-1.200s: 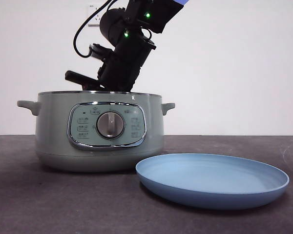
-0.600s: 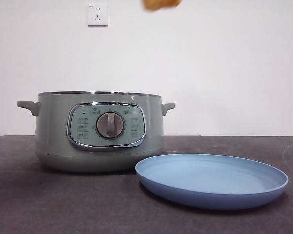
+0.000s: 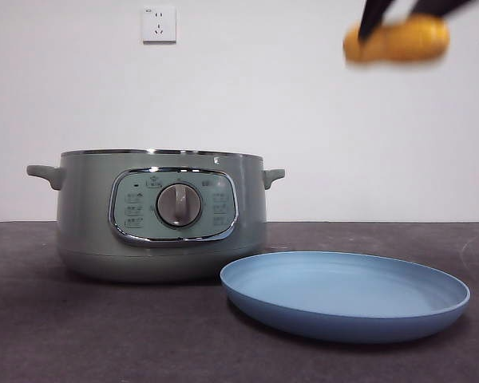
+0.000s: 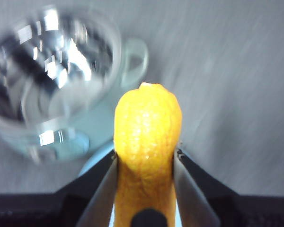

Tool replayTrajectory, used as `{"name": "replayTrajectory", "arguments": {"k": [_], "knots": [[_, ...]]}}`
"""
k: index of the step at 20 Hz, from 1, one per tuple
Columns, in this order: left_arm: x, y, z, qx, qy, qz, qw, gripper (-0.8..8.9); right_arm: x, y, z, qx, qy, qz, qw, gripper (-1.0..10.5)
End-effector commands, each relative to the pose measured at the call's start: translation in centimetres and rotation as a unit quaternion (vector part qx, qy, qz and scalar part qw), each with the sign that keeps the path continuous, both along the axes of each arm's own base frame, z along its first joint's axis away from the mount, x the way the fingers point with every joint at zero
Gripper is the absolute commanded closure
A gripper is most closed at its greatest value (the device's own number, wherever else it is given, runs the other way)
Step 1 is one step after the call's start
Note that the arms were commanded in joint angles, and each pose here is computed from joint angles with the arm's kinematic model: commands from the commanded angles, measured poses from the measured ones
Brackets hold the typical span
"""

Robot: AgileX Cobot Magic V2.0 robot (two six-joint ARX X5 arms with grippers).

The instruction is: Take the corn out from the steamer,put the corn on the plate,close the lid

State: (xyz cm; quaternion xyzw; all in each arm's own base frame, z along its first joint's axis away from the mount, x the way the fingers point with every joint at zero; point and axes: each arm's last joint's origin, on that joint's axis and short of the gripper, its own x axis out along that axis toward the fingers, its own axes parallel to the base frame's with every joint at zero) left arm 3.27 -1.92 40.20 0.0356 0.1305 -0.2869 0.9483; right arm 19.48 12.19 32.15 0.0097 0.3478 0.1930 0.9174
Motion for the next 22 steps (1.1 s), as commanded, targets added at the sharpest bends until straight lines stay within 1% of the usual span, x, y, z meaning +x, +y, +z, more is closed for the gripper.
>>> {"name": "replayTrajectory", "arguments": {"k": [1,3,4,7,13,18,19,20,22], "knots": [[-0.3,0.1,0.7,-0.017,-0.032,-0.002,0.999,8.22,0.4,0.4,-4.7,0.023,0.046,-0.01,0.999,9.6],[-0.2,0.0,0.7,-0.016,-0.031,-0.002,0.999,8.22,0.8,0.8,-7.7,0.052,0.063,-0.008,0.997,9.6],[-0.1,0.0,0.7,-0.015,-0.029,-0.002,0.999,8.22,1.0,0.9,-9.0,0.055,0.069,-0.013,0.996,9.6],[0.5,-0.2,0.7,-0.013,-0.024,-0.002,1.0,8.22,1.6,1.3,-11.6,0.041,0.092,-0.017,0.995,9.6],[3.1,-1.3,1.2,-0.014,-0.025,-0.004,1.0,8.22,3.5,2.9,-15.9,0.015,0.131,-0.015,0.991,9.6],[6.6,-2.6,1.4,-0.01,-0.024,-0.006,1.0,8.22,3.9,3.2,-17.6,0.001,0.15,-0.017,0.989,9.6],[7.4,-3.0,1.4,-0.01,-0.025,-0.006,1.0,8.22,3.9,3.2,-17.6,-0.001,0.153,-0.018,0.988,9.3],[8.3,-3.3,1.4,-0.008,-0.023,-0.007,1.0,8.22,3.9,3.2,-17.7,-0.003,0.155,-0.018,0.988,8.8],[10.1,-4.1,1.0,-0.006,-0.012,-0.014,1.0,8.22,3.8,3.1,-17.5,-0.001,0.152,-0.017,0.988,5.9]]}}
